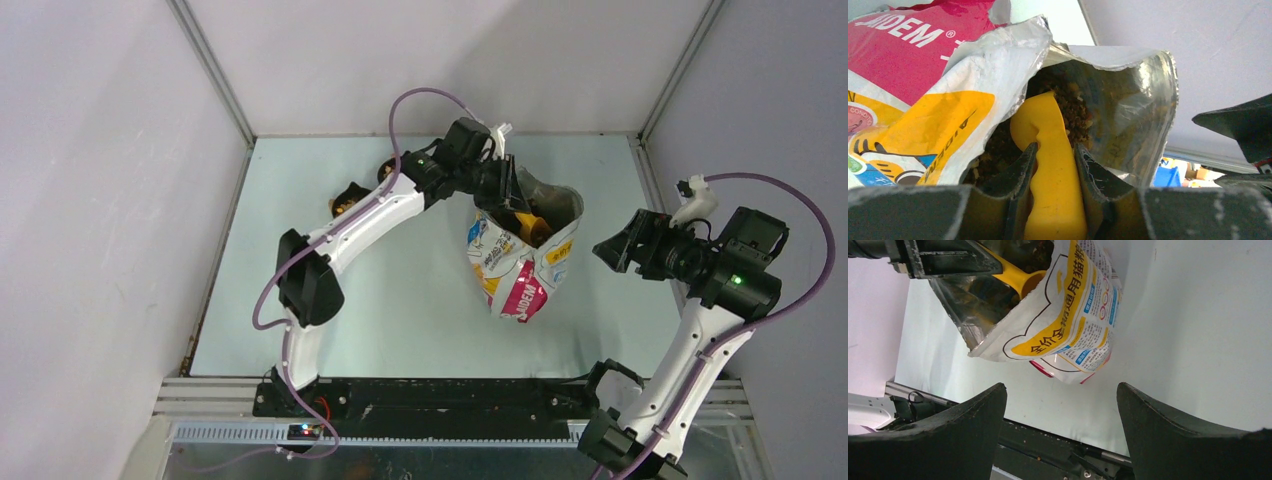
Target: Serve the pet food
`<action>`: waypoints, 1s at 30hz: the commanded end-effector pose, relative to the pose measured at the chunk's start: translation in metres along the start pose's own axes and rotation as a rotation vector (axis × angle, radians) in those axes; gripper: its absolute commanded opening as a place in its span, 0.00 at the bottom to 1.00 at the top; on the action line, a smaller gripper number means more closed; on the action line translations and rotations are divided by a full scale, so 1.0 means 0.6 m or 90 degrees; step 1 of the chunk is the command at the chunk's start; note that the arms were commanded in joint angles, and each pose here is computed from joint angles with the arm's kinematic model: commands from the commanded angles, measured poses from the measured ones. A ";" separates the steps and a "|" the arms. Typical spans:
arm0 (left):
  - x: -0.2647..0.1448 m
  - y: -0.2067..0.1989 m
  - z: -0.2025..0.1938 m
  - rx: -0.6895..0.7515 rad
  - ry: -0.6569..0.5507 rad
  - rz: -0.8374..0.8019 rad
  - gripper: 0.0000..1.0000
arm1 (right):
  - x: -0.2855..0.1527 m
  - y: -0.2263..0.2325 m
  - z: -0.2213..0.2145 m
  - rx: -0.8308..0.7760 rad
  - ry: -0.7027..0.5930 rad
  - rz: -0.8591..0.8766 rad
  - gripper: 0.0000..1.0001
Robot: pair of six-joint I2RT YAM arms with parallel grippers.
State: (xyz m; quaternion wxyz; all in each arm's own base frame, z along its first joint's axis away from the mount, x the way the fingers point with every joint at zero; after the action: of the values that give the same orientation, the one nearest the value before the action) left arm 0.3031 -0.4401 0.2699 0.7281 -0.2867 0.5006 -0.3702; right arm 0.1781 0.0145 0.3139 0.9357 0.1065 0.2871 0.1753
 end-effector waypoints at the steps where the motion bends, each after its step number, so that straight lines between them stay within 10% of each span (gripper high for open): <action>1: -0.066 -0.080 0.005 -0.012 0.010 -0.110 0.00 | 0.000 -0.012 0.001 -0.010 -0.003 -0.017 0.83; 30: -0.197 -0.017 0.108 -0.242 -0.061 -0.301 0.00 | 0.006 -0.068 -0.033 -0.011 0.054 -0.104 0.83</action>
State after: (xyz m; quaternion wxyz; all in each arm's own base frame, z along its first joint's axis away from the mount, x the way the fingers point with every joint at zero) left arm 0.3373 -0.3581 0.3149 0.6152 -0.4982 0.4827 -0.3745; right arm 0.1767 -0.0123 0.2843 0.9314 0.0787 0.3358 0.1163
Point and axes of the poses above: each gripper's point midway between its finger pads, its own x axis out along the fingers, its own y axis along the line the jaws close on, z = x × y, the point moved 2 cm from there along -x, back along the fingers, and after that the axes turned 12 degrees about -x, right-handed, at the moved point
